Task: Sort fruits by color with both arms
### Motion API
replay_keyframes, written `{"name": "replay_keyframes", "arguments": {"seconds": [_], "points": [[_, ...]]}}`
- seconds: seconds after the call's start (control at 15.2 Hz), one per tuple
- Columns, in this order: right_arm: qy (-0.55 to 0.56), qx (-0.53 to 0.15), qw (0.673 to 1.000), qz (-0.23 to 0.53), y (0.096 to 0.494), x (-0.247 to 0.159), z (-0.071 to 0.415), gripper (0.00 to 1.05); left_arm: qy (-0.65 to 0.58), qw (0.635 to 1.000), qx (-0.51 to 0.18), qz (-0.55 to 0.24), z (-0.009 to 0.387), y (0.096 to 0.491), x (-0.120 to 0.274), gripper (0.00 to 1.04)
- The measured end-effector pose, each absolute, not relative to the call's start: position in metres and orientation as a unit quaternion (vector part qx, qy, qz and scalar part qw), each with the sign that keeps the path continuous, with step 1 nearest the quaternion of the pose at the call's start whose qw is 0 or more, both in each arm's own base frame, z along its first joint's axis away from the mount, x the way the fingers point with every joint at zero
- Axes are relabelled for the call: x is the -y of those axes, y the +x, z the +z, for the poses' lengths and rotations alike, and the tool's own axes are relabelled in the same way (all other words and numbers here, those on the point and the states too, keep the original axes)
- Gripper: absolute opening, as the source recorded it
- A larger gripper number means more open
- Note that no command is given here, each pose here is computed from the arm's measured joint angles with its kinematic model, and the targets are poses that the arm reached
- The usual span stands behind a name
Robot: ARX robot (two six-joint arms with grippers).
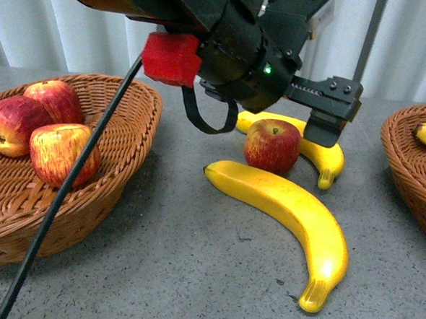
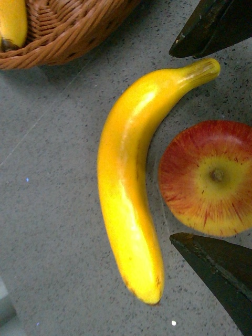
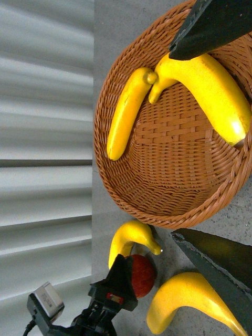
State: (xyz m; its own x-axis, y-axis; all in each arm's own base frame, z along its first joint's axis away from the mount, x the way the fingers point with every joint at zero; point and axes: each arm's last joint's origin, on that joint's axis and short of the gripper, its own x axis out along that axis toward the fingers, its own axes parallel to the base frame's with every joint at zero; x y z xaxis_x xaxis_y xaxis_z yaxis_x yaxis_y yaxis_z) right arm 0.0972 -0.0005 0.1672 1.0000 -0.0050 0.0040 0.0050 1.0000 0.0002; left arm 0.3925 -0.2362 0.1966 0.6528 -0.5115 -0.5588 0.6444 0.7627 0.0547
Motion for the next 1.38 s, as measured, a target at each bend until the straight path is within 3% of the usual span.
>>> {"name": "replay_keyframes", "arguments": {"seconds": [0.53,0.59,0.66,0.92,1.05,1.18,1.38], "points": [[0.0,0.002,1.0,-0.003,0.097,0.001,0.167,0.98,0.134,0.896,-0.305,-0.293,0.164,0.407,0.228,0.97],[0.0,0.002,1.0,-0.002,0.097,0.0,0.167,0.98,0.134,0.895,-0.307,-0.293,0.162,0.407,0.229,0.87],[0.0,0.002,1.0,-0.003,0.097,0.001,0.167,0.98,0.129,0.896,-0.306,-0.295,0.162,0.407,0.229,0.7],[0.0,0.002,1.0,-0.002,0.097,0.0,0.167,0.98,0.071,0.953,-0.21,-0.207,0.24,0.398,0.181,0.67],[0.0,0.002,1.0,-0.002,0.097,0.0,0.167,0.98,0.017,0.977,-0.18,-0.114,0.272,0.392,0.133,0.67],[0.0,0.002,1.0,-0.002,0.097,0.0,0.167,0.98,-0.02,0.978,-0.205,-0.033,0.262,0.391,0.087,0.67],[0.0,0.002,1.0,-0.002,0.097,0.0,0.167,0.98,-0.038,0.968,-0.247,-0.01,0.235,0.389,0.065,0.67]]}}
